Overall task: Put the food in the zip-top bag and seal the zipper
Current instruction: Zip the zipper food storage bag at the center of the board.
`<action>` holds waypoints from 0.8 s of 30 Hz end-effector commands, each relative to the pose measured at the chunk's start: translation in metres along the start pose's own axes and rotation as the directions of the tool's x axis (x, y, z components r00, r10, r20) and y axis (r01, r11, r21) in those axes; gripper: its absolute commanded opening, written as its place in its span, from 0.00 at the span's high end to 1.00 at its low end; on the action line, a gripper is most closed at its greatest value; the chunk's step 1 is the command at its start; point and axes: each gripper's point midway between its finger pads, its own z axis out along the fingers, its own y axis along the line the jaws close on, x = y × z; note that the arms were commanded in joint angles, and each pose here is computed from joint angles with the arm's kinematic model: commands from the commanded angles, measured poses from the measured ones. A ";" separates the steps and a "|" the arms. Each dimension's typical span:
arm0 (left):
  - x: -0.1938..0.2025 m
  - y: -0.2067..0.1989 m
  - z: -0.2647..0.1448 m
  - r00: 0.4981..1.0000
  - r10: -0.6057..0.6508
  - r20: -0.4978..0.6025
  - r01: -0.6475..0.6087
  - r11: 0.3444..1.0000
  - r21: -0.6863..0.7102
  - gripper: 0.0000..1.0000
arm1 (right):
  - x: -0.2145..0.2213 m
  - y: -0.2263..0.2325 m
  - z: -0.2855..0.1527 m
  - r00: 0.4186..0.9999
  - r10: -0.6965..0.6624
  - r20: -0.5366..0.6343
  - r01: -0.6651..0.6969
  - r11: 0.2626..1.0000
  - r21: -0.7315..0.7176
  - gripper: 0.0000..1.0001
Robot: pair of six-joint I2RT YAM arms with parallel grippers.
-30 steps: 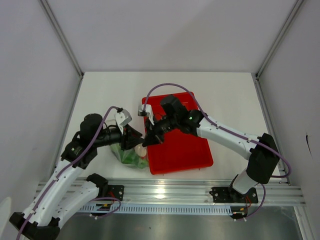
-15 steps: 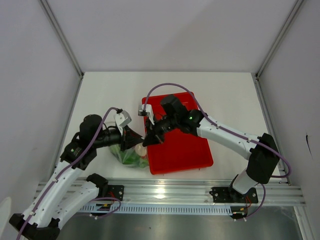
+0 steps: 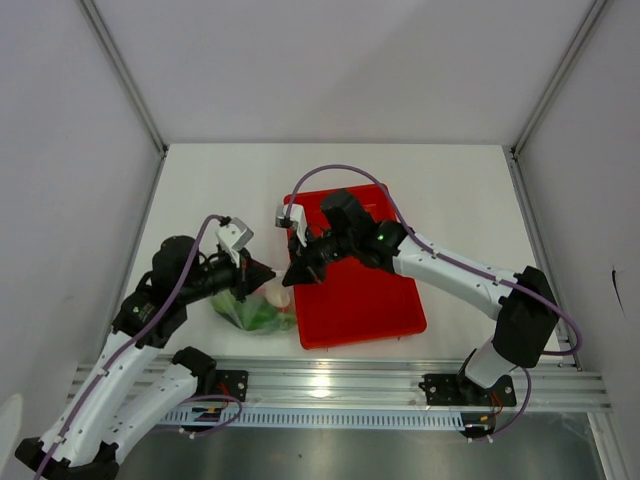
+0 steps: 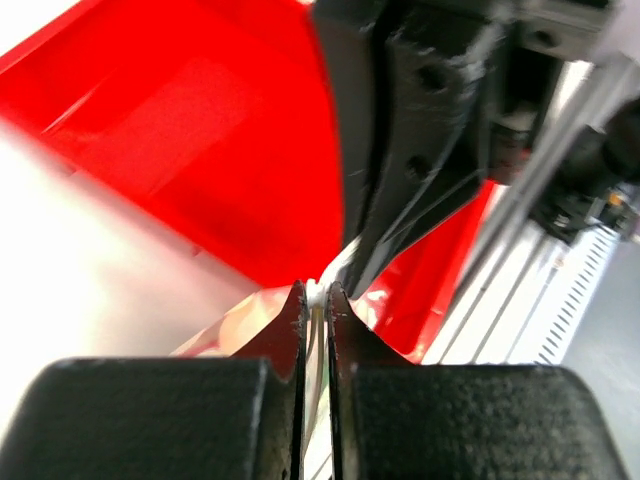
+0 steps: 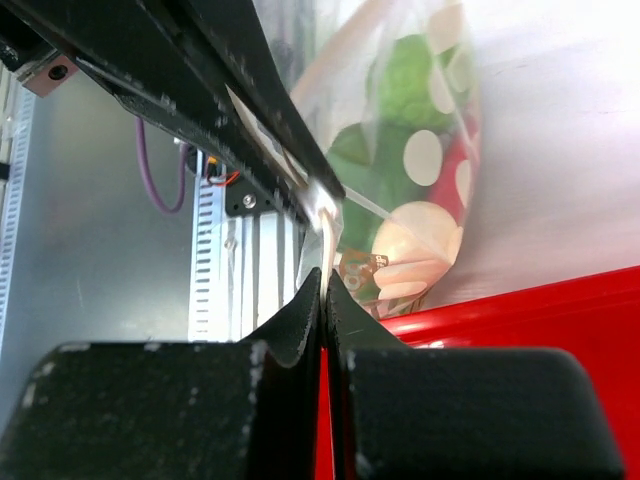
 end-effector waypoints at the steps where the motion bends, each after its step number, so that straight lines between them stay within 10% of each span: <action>1: 0.000 0.035 -0.018 0.999 -0.036 -0.013 0.032 0.969 -0.244 0.99 | -0.013 0.002 -0.009 0.999 -0.006 0.050 0.004 0.999 0.035 1.00; 19: -0.004 0.079 -0.082 0.989 -0.144 0.046 0.141 0.768 -0.624 0.99 | 0.007 -0.013 -0.013 0.997 0.075 0.031 -0.078 0.990 0.118 1.00; 24: -0.016 0.056 -0.072 0.995 -0.089 0.047 0.101 0.863 -0.494 0.99 | 0.011 -0.008 -0.014 0.997 0.075 0.011 -0.076 0.993 0.091 1.00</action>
